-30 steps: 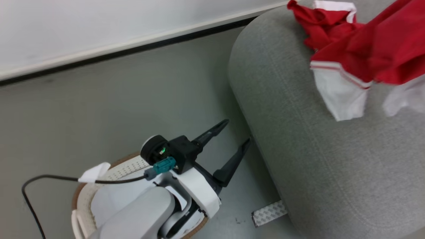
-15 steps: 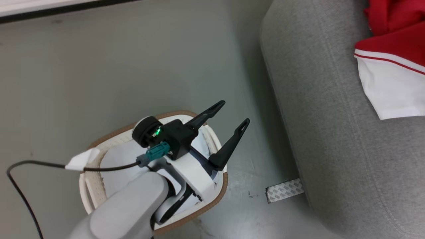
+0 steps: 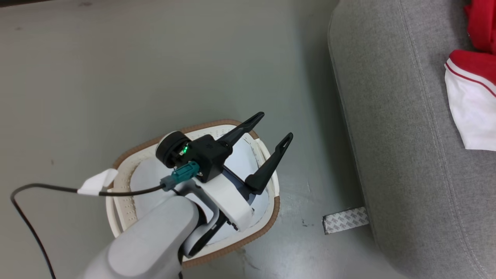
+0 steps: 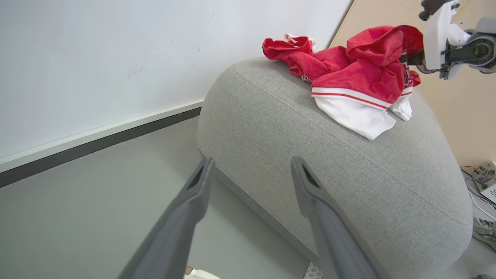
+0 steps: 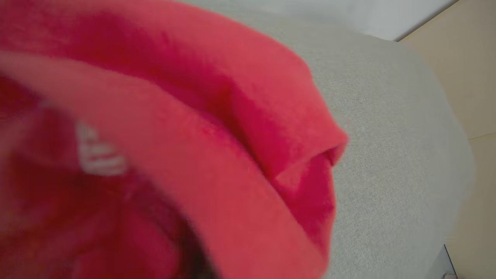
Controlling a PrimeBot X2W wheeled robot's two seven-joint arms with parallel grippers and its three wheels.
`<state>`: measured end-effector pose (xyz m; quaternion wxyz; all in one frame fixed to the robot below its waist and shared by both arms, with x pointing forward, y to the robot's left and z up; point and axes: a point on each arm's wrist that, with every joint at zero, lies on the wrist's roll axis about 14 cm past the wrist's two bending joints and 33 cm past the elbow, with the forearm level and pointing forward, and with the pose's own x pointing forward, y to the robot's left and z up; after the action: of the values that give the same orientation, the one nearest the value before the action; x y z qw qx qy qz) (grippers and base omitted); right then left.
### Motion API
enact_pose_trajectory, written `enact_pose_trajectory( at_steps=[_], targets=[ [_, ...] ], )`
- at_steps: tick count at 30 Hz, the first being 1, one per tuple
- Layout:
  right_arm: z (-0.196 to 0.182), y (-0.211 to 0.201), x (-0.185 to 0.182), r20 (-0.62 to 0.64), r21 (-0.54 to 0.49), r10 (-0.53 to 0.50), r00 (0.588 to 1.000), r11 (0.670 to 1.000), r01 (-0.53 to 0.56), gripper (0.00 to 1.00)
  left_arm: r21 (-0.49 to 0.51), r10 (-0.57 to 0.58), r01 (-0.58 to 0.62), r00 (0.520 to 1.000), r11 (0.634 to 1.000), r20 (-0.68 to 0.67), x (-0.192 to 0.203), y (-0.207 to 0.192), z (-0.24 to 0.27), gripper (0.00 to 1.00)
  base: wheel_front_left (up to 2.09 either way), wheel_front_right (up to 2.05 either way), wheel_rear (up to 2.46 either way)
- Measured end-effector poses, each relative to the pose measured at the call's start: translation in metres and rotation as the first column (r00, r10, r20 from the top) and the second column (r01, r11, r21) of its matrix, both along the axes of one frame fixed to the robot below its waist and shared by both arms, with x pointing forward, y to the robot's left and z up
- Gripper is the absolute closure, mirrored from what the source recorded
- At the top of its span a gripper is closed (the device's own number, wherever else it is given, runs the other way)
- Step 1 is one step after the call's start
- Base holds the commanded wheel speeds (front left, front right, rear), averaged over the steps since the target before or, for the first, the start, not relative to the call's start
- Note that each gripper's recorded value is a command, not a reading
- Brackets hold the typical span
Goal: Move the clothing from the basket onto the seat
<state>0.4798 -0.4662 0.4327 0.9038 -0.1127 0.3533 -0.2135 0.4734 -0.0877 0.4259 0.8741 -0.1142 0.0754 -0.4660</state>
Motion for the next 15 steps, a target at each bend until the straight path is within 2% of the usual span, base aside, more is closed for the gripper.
enact_pose_trajectory(
  at_steps=[2, 3, 4, 9, 15],
  targets=[
    [-0.004, 0.002, -0.003, -0.015, 0.014, -0.002, 1.000, 1.000, 0.002, 0.70, -0.002, 0.004, -0.004, 1.000, 1.000, 0.005, 0.000, 0.001, 0.002, 0.00, 0.00, 0.00, 0.00],
    [-0.004, 0.003, -0.004, -0.014, 0.016, -0.001, 1.000, 1.000, 0.001, 0.56, -0.002, 0.009, -0.009, 1.000, 1.000, 0.007, 0.001, 0.001, 0.004, 0.00, 0.00, 0.00, 0.00],
    [-0.003, 0.002, -0.005, -0.008, 0.022, -0.004, 1.000, 1.000, 0.005, 0.00, 0.000, 0.010, -0.010, 1.000, 1.000, 0.009, 0.001, 0.002, 0.005, 0.00, 0.00, 0.00, 0.00],
    [0.009, 0.006, -0.010, -0.002, 0.027, 0.010, 1.000, 1.000, -0.010, 0.00, 0.000, 0.019, -0.019, 1.000, 1.000, 0.023, -0.005, 0.003, 0.014, 0.00, 0.00, 0.00, 0.00],
    [0.051, 0.010, -0.021, 0.031, -0.017, 0.071, 0.997, 0.997, -0.070, 0.00, -0.003, 0.056, -0.055, 0.997, 0.998, 0.050, -0.016, 0.009, 0.036, 0.00, 0.00, 0.00, 0.00]
  ],
)
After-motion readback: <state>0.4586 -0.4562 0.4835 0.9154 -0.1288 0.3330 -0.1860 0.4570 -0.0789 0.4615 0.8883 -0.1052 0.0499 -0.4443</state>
